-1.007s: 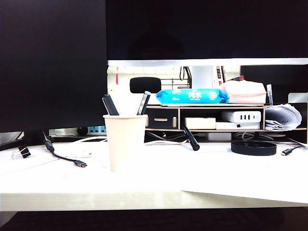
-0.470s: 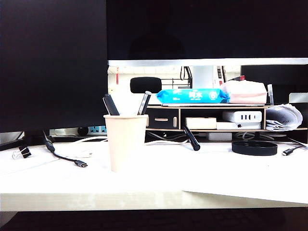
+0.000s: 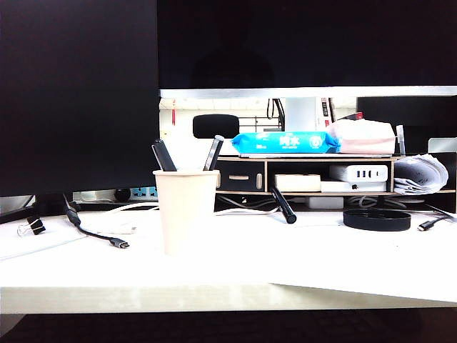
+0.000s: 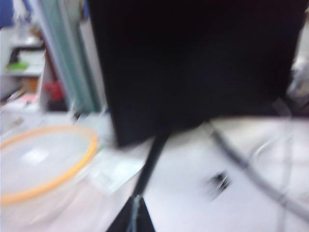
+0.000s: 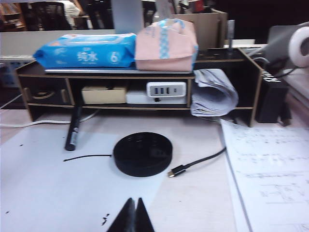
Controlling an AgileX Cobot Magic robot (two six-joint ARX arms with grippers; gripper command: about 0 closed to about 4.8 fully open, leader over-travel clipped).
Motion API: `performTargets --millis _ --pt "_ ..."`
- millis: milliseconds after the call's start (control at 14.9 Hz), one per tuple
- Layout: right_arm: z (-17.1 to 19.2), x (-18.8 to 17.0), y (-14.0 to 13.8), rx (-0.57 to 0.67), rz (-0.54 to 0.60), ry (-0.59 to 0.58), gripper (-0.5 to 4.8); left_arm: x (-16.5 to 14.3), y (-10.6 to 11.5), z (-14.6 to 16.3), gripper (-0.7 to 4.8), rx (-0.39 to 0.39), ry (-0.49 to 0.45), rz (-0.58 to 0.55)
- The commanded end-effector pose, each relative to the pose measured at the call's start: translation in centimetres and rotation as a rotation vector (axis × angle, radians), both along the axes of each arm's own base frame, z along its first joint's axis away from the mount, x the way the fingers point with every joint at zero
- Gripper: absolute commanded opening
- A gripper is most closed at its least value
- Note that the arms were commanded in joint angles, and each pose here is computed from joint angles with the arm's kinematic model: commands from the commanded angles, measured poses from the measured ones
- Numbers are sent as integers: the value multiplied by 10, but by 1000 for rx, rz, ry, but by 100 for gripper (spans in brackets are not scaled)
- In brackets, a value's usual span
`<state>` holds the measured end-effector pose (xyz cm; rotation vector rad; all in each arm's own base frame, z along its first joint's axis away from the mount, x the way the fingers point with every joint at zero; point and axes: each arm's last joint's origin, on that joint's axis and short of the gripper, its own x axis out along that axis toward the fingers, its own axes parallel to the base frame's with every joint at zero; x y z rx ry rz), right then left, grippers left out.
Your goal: Pick up the marker from the paper cup and put it on the table.
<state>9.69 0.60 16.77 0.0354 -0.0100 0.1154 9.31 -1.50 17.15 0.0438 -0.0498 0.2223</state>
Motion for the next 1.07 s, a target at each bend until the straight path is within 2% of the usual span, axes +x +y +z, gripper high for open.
performTargets --millis 67,268,336,403,537,1074 --pt "3 0 0 3 13 -27 -1 0 -1 4 -5 -9 -45 -43" --pt "3 0 1 10 32 -26 -1 0 -3 2 -5 -26 -29 -107" --pt "3 0 1 10 35 -26 -1 1 -5 -3 -5 -1 24 -175" --pt "3 0 1 10 35 -26 -1 1 -5 -7 -5 29 73 -162" --pt "3 0 1 10 35 -26 -1 1 -4 -8 -5 57 83 -149" --pt "3 0 1 10 41 -25 0 1 -3 -2 -5 124 43 -87"
